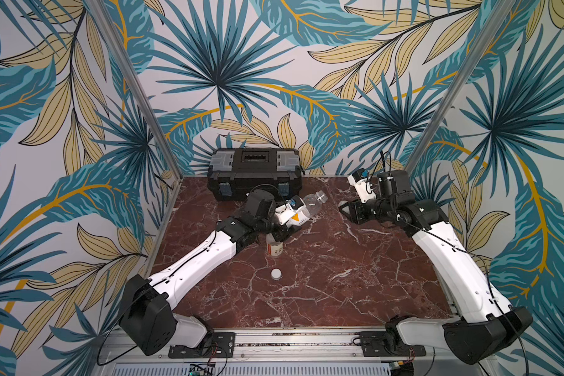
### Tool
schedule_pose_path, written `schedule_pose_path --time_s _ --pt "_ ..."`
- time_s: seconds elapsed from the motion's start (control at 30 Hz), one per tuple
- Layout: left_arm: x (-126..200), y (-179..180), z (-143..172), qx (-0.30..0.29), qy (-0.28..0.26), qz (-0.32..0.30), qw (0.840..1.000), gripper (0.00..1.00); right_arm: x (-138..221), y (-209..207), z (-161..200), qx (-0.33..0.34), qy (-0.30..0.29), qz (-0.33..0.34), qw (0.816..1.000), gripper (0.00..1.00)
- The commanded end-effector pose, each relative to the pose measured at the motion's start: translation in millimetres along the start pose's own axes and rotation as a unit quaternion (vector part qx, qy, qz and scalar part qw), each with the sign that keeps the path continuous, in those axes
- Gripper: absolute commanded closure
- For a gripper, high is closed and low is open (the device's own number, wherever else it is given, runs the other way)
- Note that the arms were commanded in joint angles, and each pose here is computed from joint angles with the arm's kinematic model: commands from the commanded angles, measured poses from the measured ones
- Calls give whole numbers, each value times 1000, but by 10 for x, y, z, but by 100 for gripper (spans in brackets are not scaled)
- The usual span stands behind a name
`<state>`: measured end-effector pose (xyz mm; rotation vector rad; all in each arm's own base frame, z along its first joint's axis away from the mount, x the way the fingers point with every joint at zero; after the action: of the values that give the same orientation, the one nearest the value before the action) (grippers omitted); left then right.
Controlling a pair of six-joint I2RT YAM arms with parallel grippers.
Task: Screw on the bottle caps
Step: Screw the bottle cap onto the plastic bottle.
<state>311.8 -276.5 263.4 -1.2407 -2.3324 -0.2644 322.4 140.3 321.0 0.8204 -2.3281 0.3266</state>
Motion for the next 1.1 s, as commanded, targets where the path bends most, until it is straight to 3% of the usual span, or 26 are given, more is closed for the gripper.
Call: schedule_pose_path --time_s 0.0,0.43,1.07 --pt "103 -103 -129 -36 -22 26 999 100 103 311 6 54 -17 -94 994 54" --pt "329 -287 -80 -96 -16 58 994 100 595 611 -193 151 -65 -173 971 54" --pt "371 -404 -75 -107 -33 87 990 100 507 698 -316 152 -88 -231 957 54"
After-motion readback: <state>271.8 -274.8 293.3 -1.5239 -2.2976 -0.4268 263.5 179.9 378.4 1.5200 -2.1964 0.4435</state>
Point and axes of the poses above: each gripper's point midway between its finger pads, its own x axis back along the fingers, its own y axis along the line the jaws close on, z = x × y, the point moved 2 cm from there along x, back along the fingers, and after that the axes turned 14 degrees about x, right-handed, at the moved point
